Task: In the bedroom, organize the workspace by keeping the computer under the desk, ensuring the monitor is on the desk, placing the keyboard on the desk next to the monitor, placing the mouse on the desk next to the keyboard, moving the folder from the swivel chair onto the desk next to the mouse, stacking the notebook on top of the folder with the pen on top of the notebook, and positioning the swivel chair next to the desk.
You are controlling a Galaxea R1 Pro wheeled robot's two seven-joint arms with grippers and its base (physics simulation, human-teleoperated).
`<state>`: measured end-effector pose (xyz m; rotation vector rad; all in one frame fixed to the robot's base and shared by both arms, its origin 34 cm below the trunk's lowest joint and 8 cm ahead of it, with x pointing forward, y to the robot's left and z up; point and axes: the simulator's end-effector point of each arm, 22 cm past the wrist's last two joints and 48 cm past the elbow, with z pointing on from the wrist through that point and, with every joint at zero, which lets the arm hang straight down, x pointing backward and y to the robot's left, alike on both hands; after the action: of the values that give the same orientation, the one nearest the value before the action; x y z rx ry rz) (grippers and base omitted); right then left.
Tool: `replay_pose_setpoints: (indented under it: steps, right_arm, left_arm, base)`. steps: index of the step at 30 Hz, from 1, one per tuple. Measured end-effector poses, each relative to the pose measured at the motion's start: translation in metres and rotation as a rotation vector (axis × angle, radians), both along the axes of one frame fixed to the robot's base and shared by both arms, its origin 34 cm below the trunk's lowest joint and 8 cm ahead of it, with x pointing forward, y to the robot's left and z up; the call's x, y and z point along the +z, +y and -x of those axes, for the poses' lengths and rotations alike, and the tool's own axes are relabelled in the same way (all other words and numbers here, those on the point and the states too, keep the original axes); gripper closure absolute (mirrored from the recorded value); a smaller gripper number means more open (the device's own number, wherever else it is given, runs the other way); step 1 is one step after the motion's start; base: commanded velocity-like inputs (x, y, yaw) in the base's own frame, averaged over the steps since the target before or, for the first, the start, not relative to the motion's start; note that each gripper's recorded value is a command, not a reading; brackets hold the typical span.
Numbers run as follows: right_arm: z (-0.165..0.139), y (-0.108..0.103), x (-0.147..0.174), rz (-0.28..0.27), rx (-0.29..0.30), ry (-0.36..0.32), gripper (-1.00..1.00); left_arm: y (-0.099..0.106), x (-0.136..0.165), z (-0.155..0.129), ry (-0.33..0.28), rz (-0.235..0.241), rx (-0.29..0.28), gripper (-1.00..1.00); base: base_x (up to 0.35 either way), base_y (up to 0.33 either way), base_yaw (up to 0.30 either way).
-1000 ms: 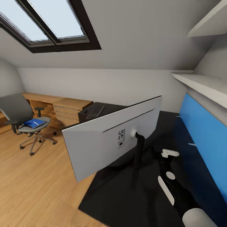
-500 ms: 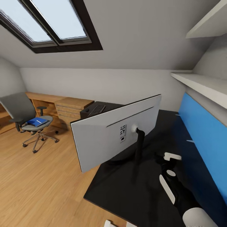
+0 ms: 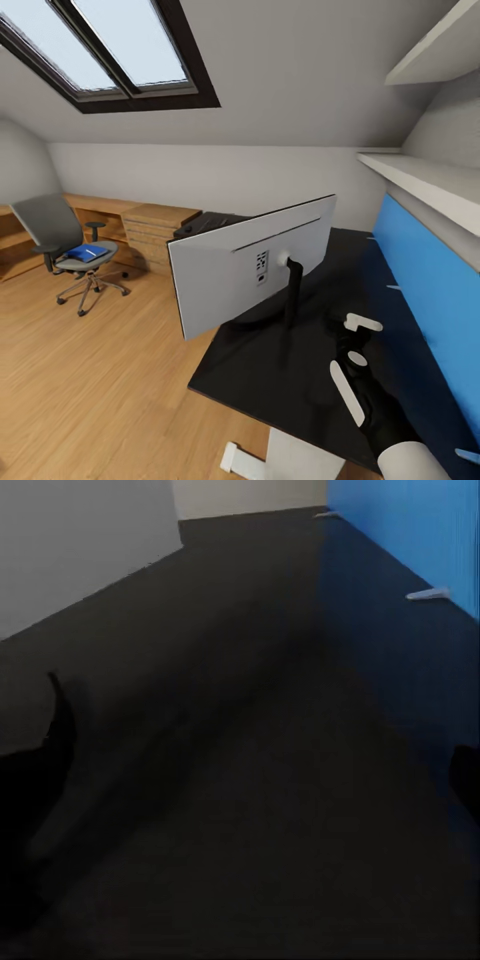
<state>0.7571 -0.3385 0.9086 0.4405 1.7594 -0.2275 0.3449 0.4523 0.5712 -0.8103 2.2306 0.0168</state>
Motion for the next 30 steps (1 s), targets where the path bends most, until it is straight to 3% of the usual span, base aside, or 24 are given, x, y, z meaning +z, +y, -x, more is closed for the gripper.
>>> replay_pose_setpoints:
  steps: [6, 15, 22, 30]
  right_arm:
    - [0.004, 0.008, -0.018, 0.005, 0.019, 0.037, -1.0]
    - [0.004, 0.062, -0.041, 0.073, 0.155, 0.073, -1.0]
    - [0.006, 0.076, -0.065, 0.063, 0.148, 0.059, -1.0]
    - [-0.036, 0.064, -0.063, 0.111, 0.137, 0.111, -1.0]
  left_arm:
    - [0.0, 0.0, 0.0, -0.001, 0.0, 0.0, -1.0]
    - [-0.004, -0.001, 0.0, 0.001, 0.004, -0.007, -1.0]
    - [-0.009, -0.002, 0.0, 0.004, 0.009, -0.019, -1.0]
    - [-0.014, -0.003, 0.0, 0.005, 0.015, -0.02, -1.0]
  base:
    - [-0.146, 0.247, 0.0]
    - [0.029, 0.112, 0.0]
    - [0.001, 0.004, 0.0]
    - [0.0, 0.0, 0.0]
